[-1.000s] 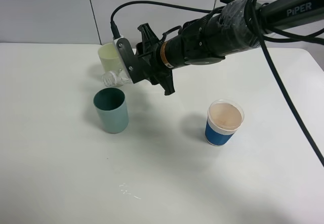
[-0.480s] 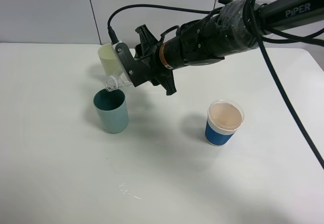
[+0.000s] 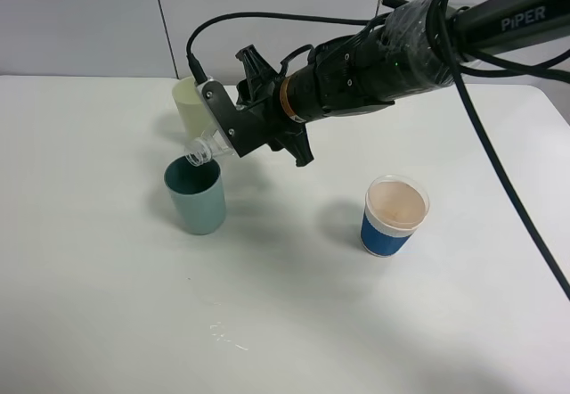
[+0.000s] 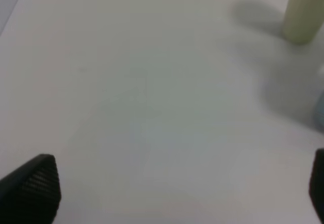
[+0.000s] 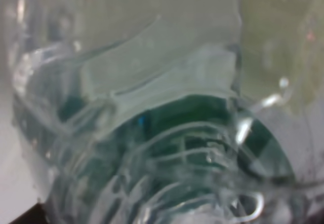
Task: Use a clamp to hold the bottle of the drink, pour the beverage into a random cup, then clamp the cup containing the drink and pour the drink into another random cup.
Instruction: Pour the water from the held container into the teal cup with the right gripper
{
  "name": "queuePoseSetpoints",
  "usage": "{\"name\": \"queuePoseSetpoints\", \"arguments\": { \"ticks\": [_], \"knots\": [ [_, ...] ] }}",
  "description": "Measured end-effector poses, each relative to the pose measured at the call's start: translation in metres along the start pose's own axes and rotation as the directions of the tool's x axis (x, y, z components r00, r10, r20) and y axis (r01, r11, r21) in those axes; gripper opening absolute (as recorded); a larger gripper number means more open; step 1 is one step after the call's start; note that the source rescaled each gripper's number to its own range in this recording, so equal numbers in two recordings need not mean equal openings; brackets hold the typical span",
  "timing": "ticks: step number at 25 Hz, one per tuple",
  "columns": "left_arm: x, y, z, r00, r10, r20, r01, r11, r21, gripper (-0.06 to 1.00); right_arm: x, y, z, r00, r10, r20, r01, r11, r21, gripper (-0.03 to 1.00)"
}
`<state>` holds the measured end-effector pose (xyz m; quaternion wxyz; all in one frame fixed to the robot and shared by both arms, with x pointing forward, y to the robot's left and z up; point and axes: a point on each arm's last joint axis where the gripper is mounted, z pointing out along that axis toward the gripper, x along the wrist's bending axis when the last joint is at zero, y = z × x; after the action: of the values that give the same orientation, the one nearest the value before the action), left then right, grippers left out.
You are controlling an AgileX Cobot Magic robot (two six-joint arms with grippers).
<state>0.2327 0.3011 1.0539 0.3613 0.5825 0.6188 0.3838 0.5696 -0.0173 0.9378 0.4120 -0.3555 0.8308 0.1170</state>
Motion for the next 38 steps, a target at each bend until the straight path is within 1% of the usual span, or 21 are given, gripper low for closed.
{"name": "queuePoseSetpoints", "arguments": {
  "ticks": [2,8,23,27,38],
  "knots": [
    [0.000,0.000,0.000,1.000,0.000,0.000,0.000,1.000,0.000,1.00,0.000,0.000,0.000,1.000,-0.006,0.001,0.006,1.000,0.000,0.01],
    [0.000,0.000,0.000,1.000,0.000,0.000,0.000,1.000,0.000,1.00,-0.018,-0.001,-0.002,0.999,-0.017,0.051,0.017,1.000,0.005,0.01],
    [0.000,0.000,0.000,1.000,0.000,0.000,0.000,1.000,0.000,1.00,-0.018,-0.001,-0.002,0.994,-0.092,0.053,0.092,0.996,0.010,0.01],
    [0.000,0.000,0.000,1.000,0.000,0.000,0.000,1.000,0.000,1.00,-0.018,-0.001,-0.002,0.989,-0.138,0.053,0.137,0.990,0.012,0.01],
    [0.000,0.000,0.000,1.000,0.006,0.000,-0.006,1.000,0.000,1.00,-0.018,0.000,-0.002,0.980,-0.190,0.053,0.190,0.982,0.014,0.01]
  ]
}}
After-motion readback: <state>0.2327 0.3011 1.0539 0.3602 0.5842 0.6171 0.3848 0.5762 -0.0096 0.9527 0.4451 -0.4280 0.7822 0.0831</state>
